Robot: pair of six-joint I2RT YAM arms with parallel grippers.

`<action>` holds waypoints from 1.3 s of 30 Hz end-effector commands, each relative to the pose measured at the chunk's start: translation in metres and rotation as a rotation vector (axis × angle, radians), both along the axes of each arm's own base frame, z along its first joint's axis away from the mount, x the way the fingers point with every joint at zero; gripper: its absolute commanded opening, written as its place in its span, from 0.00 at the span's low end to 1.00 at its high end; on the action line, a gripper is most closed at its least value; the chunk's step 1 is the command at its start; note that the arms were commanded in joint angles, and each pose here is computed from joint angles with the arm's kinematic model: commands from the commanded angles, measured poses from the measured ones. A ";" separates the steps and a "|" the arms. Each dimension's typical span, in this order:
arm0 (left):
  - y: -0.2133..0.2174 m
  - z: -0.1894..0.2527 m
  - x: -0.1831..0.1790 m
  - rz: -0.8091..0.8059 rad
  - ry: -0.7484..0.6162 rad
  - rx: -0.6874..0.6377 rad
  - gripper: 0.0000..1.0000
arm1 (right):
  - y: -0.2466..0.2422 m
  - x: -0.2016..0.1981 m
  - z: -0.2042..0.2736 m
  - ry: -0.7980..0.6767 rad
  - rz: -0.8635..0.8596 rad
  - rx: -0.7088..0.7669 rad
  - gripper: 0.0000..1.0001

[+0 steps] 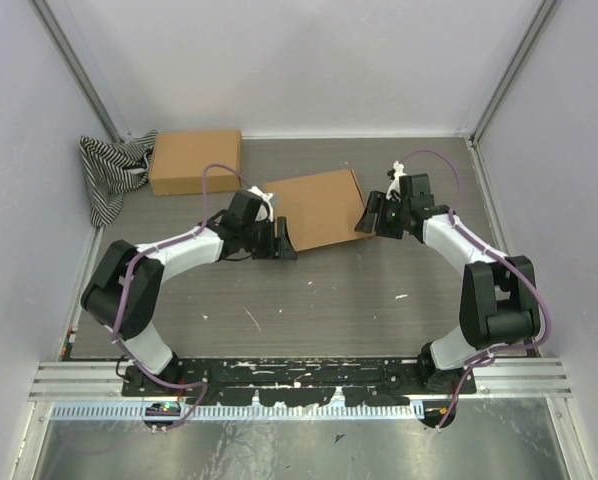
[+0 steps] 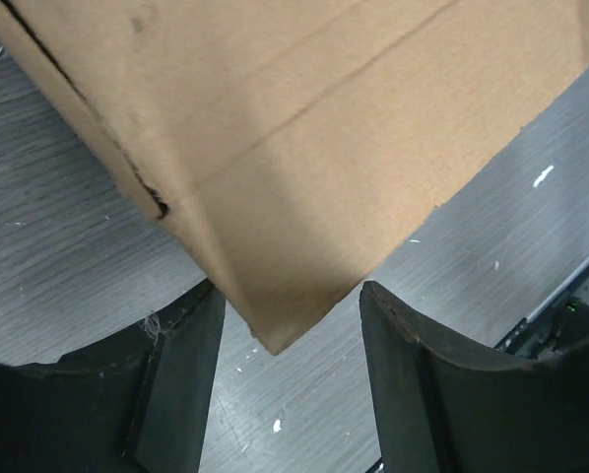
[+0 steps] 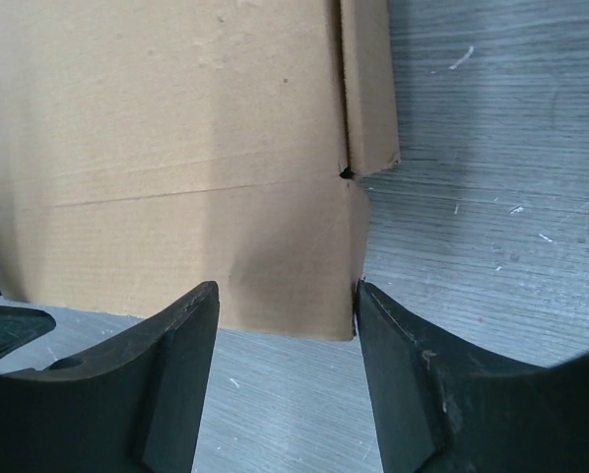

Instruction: Fold the paper box

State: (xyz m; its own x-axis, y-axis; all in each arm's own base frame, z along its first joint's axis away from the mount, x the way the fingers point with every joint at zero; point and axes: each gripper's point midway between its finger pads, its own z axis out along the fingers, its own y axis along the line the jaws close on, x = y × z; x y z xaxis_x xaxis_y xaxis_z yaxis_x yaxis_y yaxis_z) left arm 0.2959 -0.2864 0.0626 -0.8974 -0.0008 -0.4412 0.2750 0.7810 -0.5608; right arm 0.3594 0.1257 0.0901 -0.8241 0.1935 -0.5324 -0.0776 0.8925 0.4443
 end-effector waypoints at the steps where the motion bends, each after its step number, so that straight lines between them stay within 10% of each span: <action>1: -0.014 0.056 0.005 -0.052 -0.100 -0.088 0.63 | 0.013 0.000 0.041 -0.100 0.045 0.063 0.62; 39: 0.045 0.075 0.003 0.053 -0.101 0.127 0.71 | 0.002 -0.002 0.049 -0.094 -0.021 -0.088 0.64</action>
